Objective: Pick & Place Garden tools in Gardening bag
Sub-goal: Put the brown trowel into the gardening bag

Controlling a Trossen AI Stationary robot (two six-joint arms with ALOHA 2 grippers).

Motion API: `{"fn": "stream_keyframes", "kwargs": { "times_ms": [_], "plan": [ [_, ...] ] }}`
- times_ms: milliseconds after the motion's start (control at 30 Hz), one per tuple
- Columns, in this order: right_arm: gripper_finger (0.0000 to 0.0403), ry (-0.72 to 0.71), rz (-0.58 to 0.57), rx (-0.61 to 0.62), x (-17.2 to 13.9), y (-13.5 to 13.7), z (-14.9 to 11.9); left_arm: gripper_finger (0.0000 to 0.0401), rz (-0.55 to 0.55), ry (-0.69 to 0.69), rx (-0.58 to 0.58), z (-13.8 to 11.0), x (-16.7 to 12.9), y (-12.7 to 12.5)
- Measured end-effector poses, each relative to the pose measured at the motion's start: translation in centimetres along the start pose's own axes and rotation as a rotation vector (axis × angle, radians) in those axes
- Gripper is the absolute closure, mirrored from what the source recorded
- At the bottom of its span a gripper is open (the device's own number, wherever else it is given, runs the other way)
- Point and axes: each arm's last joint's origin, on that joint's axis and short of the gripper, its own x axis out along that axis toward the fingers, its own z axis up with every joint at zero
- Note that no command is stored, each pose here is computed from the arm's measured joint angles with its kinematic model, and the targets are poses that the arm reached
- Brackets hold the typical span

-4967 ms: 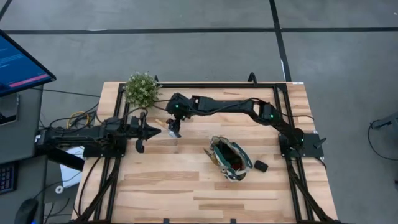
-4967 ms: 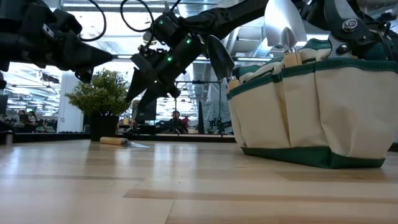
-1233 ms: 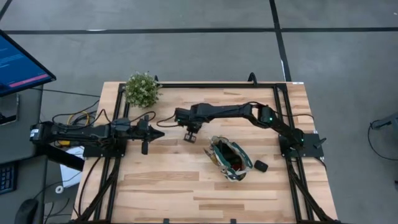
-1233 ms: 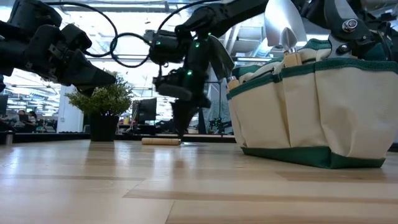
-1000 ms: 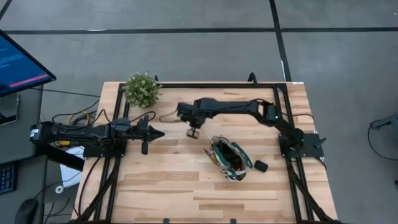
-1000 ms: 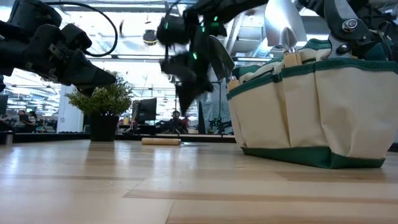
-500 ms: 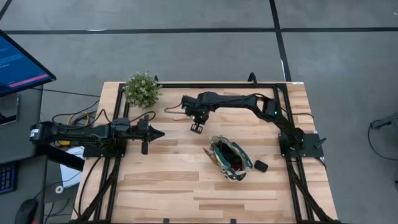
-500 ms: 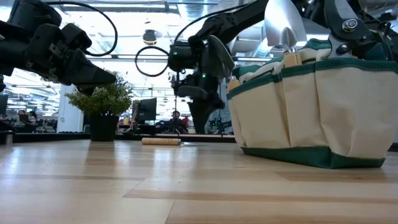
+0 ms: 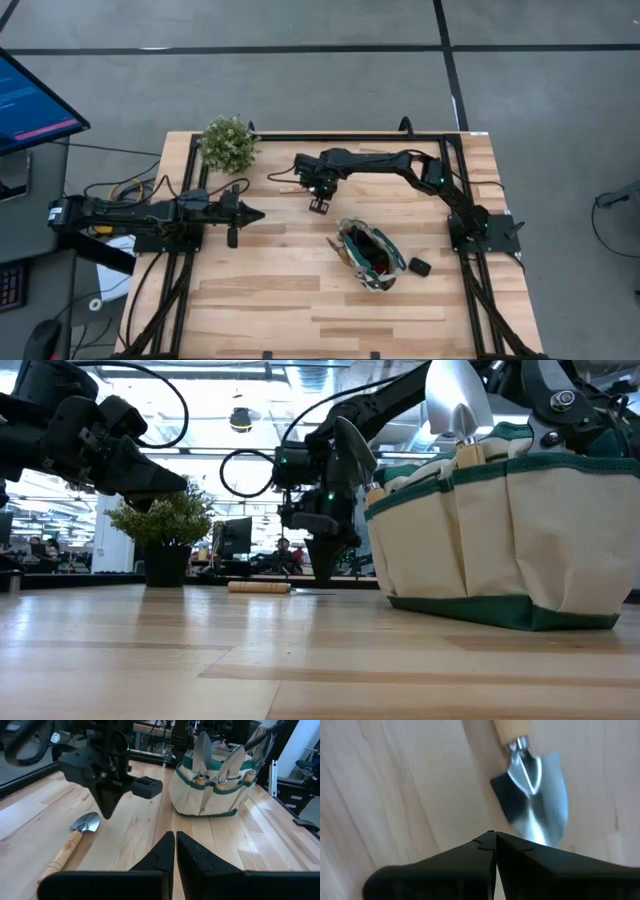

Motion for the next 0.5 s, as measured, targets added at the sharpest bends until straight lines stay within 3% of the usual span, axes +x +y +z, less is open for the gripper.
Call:
{"fn": "stream_keyframes", "kwargs": {
  "times_ms": [333,500],
  "plan": [
    [0.0403,0.016,-0.038,-0.043,1.21,-0.06,-0.85,0.0384,-0.001,-0.007,0.000,0.06,0.00,-0.01],
    [0.0403,0.017,-0.061,0.036,1.20,-0.06,-0.86,0.0384,-0.001,-0.010,0.000,0.09,0.00,-0.01]
  ]
}}
